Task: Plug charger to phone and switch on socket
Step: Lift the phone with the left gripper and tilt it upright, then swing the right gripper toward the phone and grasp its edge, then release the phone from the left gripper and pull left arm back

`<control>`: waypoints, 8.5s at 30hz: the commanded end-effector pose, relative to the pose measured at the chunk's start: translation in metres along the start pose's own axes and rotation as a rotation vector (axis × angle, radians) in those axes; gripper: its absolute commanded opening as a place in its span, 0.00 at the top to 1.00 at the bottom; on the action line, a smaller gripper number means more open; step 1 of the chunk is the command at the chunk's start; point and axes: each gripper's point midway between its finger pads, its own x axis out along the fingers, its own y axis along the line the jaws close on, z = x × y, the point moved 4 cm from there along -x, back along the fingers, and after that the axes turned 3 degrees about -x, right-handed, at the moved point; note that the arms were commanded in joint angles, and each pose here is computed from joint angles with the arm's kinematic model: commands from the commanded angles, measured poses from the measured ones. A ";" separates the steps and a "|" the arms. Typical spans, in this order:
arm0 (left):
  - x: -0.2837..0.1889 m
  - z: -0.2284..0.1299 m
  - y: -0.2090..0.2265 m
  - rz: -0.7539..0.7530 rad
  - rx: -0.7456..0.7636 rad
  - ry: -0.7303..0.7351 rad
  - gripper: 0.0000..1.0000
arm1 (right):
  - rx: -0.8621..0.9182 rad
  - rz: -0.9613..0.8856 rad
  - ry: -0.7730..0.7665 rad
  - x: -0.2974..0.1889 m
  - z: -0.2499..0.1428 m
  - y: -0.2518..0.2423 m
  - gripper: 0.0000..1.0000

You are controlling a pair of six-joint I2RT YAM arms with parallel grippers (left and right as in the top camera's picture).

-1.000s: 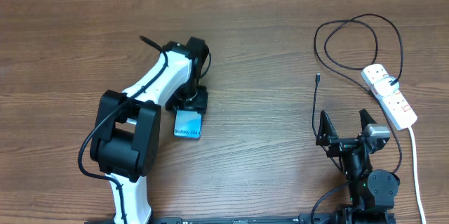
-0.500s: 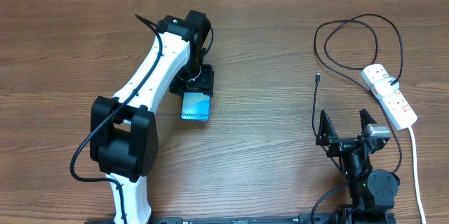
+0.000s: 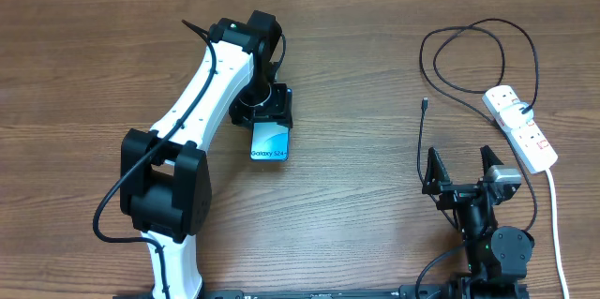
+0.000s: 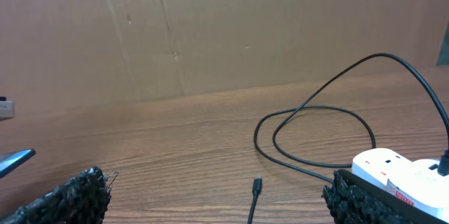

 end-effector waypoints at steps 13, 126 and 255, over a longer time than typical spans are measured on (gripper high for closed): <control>-0.027 -0.010 -0.034 -0.353 -0.116 0.121 0.50 | -0.005 -0.001 -0.004 0.000 -0.002 0.000 0.00; -0.022 0.011 -0.030 -0.278 -0.362 0.034 0.46 | 0.514 0.625 0.166 -0.030 0.019 0.081 0.00; -0.075 0.002 0.022 -0.466 -0.322 0.030 0.00 | 1.252 0.450 1.034 0.074 -0.055 0.190 0.96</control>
